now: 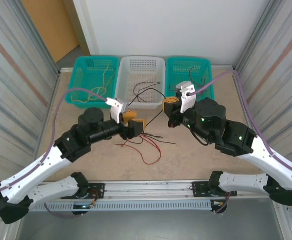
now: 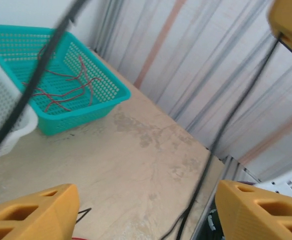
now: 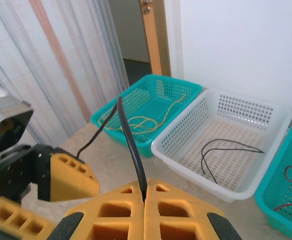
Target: Untangle the cables
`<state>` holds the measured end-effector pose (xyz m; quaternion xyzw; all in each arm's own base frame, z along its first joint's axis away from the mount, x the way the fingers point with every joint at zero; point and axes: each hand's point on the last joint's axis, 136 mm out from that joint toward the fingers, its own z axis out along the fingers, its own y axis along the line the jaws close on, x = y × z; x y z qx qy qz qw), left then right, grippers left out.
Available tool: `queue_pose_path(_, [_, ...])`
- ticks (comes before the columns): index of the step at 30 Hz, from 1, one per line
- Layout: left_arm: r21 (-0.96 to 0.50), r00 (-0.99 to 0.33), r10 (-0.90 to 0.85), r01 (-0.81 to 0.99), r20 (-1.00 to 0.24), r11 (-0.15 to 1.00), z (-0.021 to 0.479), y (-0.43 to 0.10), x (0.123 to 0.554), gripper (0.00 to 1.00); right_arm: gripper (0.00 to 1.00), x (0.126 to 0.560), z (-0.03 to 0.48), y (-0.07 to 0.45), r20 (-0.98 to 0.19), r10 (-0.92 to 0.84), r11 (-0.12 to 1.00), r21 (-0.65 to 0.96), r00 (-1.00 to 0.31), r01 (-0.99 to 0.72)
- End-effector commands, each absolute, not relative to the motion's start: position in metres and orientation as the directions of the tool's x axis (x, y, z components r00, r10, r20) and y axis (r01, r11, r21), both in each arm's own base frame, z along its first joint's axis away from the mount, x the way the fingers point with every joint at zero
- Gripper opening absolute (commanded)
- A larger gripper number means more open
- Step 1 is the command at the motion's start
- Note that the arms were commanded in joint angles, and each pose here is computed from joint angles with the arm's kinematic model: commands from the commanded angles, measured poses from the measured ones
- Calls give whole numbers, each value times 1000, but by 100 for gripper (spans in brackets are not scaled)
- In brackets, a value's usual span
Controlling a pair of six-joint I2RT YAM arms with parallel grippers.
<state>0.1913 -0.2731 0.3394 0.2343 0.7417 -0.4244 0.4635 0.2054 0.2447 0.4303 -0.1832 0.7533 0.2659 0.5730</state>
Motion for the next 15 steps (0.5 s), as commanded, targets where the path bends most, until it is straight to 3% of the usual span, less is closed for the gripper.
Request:
queue_pose_path(1, [-403,-414,-78,797,-907,450,341,-279,181,76,0,209,454,244,-957,123,781,257,-263,-569])
queue_pose_path(7, [-388,-405,-50,824,-913,413,344,-294,182,73,0,213,454,249,-947,151,766,294,-284,-571])
queue_pose_path(12, [-364,-436,31,786,-899,500,332,-299,199,50,0,215,455,238,-937,196,765,330,-288,-553])
queue_pose_path(15, [-374,-442,19,781,-897,500,332,-299,199,44,0,223,447,232,-929,207,774,347,-306,-529])
